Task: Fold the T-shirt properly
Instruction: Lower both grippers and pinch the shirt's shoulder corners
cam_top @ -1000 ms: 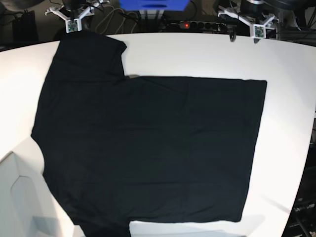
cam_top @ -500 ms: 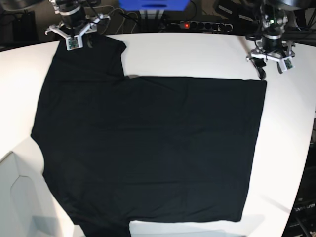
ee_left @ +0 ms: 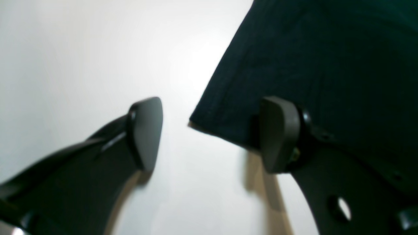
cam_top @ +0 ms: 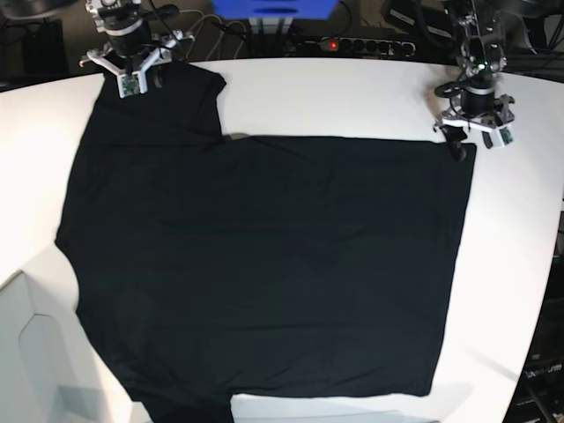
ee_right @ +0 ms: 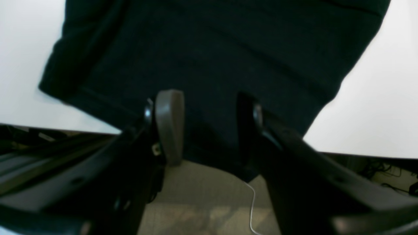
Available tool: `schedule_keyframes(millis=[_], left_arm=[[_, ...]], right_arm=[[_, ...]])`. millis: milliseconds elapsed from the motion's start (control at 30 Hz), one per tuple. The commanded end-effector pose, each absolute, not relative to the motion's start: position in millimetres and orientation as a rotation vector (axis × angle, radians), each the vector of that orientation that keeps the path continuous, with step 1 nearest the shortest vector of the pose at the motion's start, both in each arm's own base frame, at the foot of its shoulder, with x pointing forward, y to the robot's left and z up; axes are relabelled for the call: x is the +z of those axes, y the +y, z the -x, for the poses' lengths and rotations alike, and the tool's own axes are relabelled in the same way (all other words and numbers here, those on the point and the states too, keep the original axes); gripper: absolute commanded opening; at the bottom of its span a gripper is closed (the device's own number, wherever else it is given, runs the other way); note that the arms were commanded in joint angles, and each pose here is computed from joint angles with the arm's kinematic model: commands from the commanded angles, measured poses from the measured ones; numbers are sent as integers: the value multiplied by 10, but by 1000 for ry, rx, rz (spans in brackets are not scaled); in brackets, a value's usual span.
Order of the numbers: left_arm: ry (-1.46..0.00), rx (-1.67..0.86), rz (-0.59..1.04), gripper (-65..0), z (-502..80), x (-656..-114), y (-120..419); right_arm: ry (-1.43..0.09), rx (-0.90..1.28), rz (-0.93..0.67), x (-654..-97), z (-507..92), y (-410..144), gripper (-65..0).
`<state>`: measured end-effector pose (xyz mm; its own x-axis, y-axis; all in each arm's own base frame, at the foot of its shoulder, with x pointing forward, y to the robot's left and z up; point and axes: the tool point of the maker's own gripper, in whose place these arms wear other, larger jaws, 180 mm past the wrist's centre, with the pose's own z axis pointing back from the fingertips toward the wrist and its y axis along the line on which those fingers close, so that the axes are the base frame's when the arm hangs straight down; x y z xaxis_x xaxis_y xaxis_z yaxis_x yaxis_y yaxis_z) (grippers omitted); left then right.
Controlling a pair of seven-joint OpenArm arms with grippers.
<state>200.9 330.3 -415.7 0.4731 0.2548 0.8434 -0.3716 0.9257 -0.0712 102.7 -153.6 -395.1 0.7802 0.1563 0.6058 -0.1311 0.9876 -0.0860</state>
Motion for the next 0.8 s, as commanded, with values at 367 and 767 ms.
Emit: schedule_keyframes(millis=[367,767], left_arm=[[-998,332,-75,-326,-2072,-4231,3071],[-993,336,-83,-648,-2032,-4232,3103]], right_arm=[[-676,177,76,-3882,-1046,-1695,-381],[-698,178,84,-3885,-1158,-1726,-375]])
